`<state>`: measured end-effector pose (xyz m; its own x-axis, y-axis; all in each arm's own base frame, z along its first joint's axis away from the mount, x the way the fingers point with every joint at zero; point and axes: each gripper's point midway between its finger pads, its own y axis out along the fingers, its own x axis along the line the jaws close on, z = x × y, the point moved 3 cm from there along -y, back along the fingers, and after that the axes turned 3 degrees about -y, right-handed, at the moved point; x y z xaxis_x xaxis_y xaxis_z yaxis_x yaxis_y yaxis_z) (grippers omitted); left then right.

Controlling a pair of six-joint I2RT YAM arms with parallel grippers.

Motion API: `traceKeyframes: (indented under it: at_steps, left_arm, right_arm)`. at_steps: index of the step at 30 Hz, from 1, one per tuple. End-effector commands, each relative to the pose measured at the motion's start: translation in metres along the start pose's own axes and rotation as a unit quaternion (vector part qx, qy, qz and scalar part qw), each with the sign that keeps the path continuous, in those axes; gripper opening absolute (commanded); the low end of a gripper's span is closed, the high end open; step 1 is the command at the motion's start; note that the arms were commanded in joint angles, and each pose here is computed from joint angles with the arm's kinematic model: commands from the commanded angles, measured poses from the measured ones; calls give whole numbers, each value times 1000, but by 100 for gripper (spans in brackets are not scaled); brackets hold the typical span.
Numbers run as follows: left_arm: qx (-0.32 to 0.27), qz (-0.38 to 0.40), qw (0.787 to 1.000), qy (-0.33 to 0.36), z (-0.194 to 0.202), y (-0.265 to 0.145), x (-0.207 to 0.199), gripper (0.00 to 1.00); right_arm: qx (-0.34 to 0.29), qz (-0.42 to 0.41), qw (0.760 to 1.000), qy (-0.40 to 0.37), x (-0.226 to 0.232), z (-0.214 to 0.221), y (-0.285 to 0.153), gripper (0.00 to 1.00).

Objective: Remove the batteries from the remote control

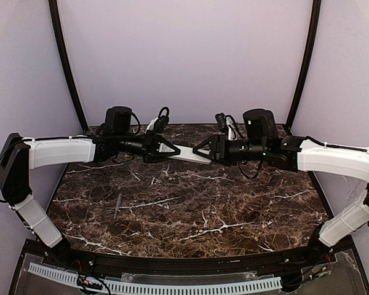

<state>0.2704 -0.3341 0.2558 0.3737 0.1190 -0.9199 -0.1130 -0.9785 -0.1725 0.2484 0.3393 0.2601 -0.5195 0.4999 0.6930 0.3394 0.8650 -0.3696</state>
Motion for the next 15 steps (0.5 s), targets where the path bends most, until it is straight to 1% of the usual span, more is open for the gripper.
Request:
traceKeyframes:
  at_steps: [1,11,15]
  left_arm:
    - [13,16,999,28,9,0,-15,0]
    - [12,13,999,30,10,0,-15,0]
    - [13,13,999,31,11,1,-15,0]
  right_arm:
    - [-22,-34,999,-11,13,-13,1,61]
    - [-13,-38,999,-6,12,-9,4,54]
    - [-10,-42,999,-3,11,-7,6,52]
